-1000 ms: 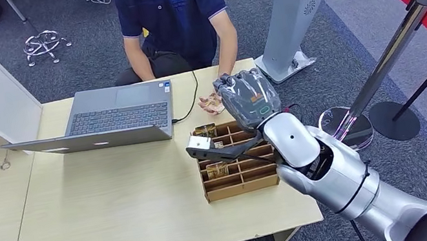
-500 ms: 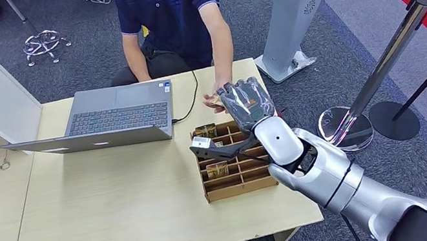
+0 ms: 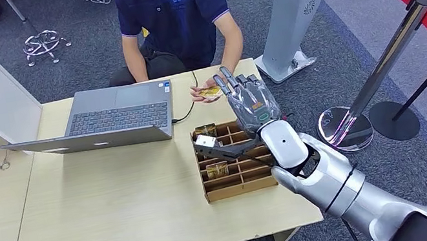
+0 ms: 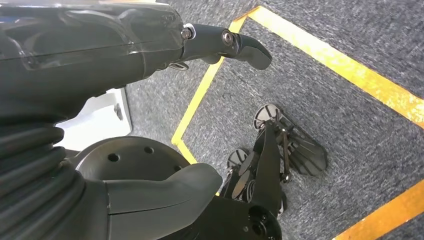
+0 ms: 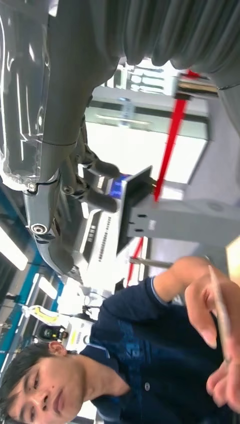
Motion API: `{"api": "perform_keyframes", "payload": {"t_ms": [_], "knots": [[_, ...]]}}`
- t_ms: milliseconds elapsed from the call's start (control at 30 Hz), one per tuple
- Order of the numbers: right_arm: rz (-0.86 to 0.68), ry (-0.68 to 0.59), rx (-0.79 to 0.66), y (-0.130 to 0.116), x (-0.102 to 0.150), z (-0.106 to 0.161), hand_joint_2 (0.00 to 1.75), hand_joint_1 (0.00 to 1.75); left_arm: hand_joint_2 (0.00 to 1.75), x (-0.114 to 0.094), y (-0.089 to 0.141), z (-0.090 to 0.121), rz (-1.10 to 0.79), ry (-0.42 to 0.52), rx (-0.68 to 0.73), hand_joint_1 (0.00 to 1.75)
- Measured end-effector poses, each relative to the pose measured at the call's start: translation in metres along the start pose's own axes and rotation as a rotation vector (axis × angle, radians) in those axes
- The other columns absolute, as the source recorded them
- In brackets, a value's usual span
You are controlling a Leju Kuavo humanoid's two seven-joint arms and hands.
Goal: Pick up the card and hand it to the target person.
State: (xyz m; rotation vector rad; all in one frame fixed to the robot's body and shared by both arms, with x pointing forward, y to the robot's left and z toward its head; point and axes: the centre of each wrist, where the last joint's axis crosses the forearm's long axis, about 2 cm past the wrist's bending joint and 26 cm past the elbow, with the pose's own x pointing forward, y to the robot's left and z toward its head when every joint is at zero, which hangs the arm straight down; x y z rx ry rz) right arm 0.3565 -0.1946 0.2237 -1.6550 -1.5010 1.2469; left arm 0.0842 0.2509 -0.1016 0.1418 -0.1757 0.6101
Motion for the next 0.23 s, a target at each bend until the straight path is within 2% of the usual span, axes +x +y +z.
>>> {"api": "perform_keyframes", "payload": {"t_ms": [67,200,233], "knots": [[-0.102,-0.011,0.015,-0.002,0.005,0.009,1.75,0.00,1.75,-0.001,-0.002,0.001,0.024,0.007,0.009,0.00],[-0.432,-0.037,0.052,-0.007,0.017,0.032,1.75,0.00,1.75,-0.003,-0.005,0.002,0.087,0.024,0.028,0.00],[-0.472,-0.037,0.055,-0.008,0.018,0.035,1.75,0.00,1.75,-0.004,-0.005,0.002,0.094,0.026,0.031,0.00]]}}
